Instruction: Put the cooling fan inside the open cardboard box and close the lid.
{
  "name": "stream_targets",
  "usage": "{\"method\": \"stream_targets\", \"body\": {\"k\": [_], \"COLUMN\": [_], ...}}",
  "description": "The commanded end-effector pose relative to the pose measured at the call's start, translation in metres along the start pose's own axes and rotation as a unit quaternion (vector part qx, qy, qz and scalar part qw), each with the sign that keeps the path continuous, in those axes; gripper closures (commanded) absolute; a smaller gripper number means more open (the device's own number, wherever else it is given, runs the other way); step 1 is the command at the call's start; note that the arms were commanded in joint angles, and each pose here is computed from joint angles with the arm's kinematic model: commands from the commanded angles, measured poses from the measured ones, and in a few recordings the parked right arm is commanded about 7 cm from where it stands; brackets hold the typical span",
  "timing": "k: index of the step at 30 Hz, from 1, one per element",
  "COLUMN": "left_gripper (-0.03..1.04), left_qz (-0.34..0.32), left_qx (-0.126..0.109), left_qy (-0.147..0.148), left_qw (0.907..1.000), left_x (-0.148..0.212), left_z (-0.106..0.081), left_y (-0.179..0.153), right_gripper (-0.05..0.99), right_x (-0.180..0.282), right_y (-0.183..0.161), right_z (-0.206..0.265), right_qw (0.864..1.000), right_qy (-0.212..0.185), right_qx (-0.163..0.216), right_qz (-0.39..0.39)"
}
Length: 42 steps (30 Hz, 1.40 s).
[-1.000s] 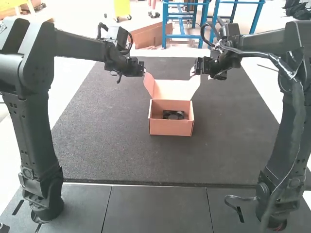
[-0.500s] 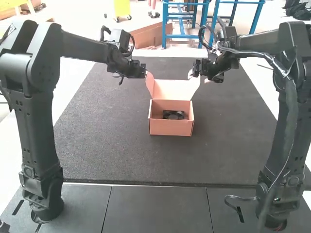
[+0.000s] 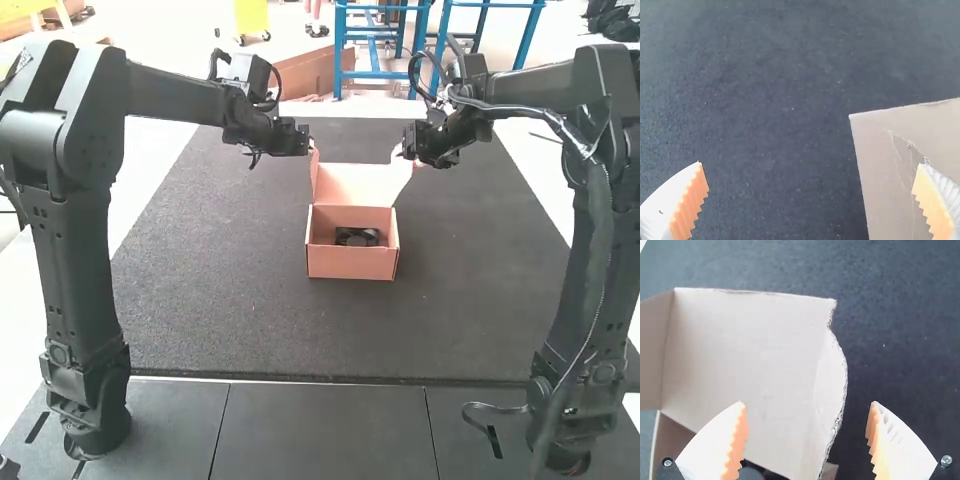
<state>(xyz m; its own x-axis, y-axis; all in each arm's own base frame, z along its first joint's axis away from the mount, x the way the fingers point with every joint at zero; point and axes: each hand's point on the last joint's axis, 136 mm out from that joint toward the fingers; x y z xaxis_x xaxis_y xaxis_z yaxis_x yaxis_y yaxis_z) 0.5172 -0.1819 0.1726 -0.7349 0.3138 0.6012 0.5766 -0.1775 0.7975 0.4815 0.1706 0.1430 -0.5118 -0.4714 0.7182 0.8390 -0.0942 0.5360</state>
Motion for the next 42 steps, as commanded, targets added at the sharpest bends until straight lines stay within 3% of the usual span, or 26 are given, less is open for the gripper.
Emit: {"method": "stream_targets", "body": {"k": [1,7,25,29,42], "left_gripper": [0.04,0.04,0.04,0.04,0.04], "left_qz": [-0.021,-0.016,0.001,0.001,0.001], "left_qx": [-0.006,-0.008,-0.008,-0.008,-0.008], "left_qy": [-0.022,-0.027,-0.029,-0.032,-0.041], "left_qw": [0.9995,0.9995,0.9996,0.9995,0.9991], "left_x": [0.005,0.004,0.003,0.005,0.011], "left_z": [-0.015,-0.02,-0.023,-0.024,-0.027], "left_y": [0.018,0.015,0.006,0.006,0.008], "right_gripper": [0.4,0.54,0.72,0.83,0.93], "right_x": [0.005,0.005,0.002,0.002,0.008], "right_y": [0.013,0.018,0.021,0.019,0.016], "right_z": [-0.002,-0.003,-0.009,-0.004,0.003], "right_qw": [1.0,1.0,0.998,0.998,0.998], "right_qy": [0.007,0.001,-0.03,-0.027,-0.021], "right_qx": [0.001,0.007,0.035,0.039,0.042], "right_qz": [-0.014,-0.025,-0.041,-0.041,-0.04]}}
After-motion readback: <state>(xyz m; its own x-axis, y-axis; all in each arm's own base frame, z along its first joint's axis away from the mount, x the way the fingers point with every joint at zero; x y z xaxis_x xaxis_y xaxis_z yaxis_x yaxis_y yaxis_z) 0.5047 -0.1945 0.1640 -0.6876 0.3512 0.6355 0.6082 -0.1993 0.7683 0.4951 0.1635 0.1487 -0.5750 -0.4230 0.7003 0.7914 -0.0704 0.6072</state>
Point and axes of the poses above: each hand's point on the last joint's axis, 136 mm out from that joint toward the fingers, its own x axis back along the fingers, its own z axis along the line the jaws close on, y = z × x, and after that the axes turned 10 degrees about -x, right-handed
